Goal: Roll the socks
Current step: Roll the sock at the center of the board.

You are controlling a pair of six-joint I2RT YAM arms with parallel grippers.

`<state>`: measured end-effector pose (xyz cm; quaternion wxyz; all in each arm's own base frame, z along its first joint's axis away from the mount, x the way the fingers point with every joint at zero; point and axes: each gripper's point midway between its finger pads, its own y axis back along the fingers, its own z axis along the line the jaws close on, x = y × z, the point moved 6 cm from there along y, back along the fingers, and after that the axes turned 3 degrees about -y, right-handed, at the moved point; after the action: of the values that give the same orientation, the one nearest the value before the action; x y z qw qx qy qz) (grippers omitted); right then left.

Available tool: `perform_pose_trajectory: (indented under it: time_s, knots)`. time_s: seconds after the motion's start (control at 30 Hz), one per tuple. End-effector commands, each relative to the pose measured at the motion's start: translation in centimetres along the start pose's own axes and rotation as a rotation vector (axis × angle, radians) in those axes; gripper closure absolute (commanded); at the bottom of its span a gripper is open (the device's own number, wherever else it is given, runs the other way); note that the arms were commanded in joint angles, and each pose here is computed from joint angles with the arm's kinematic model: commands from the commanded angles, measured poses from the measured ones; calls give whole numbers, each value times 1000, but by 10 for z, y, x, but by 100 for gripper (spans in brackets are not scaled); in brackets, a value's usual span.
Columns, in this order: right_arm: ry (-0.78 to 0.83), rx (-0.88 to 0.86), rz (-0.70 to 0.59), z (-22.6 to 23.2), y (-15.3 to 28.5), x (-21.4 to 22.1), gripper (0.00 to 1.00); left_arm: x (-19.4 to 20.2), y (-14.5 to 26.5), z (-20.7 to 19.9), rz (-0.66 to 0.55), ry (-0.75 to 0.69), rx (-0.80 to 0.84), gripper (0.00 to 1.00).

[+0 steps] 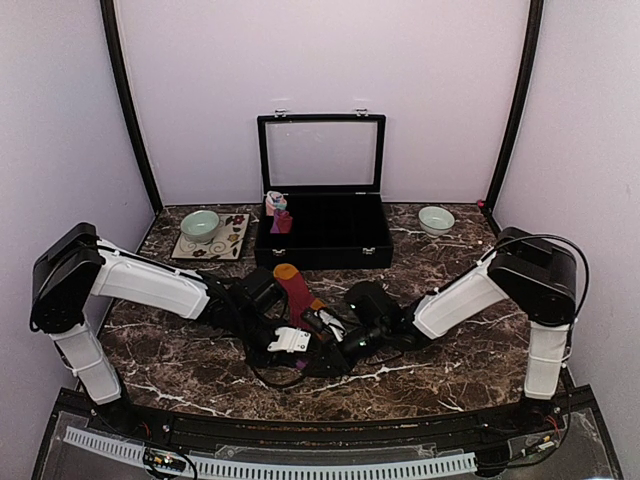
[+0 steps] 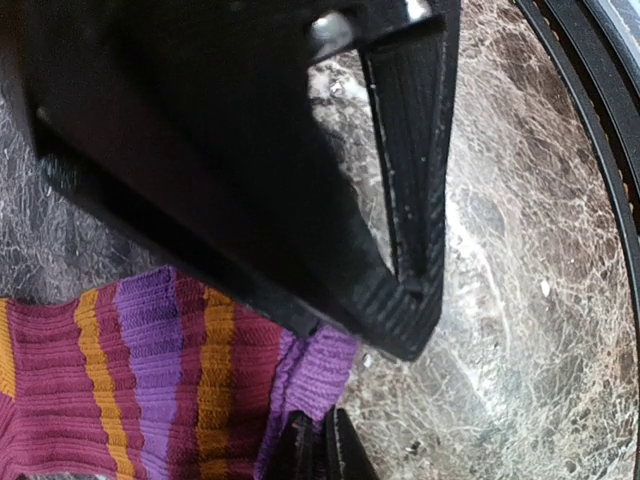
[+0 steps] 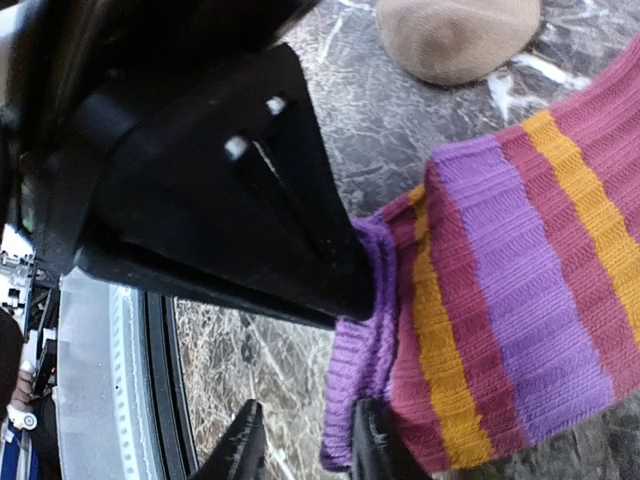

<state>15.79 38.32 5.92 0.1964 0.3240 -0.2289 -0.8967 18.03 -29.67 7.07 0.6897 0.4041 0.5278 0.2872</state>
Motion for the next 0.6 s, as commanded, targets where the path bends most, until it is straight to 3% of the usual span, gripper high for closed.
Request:
perform_pose_trajectory:
  time_s: [0.0,0.17,0.3,0.33,0.4,0.57]
  knots:
    - [-69,122,35,-18,9,28,66,26,-7,-20,113,112,145,94]
    - [22,232,-68,-12,31,27,53,22,-3,-24,78,190,244,95]
    - [134,335,-172,-2,54,27,49,18,1,-25,49,256,311,94]
    - [156,370,-198,0,59,25,45,17,1,-24,44,272,326,94]
    - [210,466,-204,1,65,25,4,15,2,-24,35,304,368,95]
    - [324,840,-338,17,106,6,0,13,3,-24,21,374,447,94]
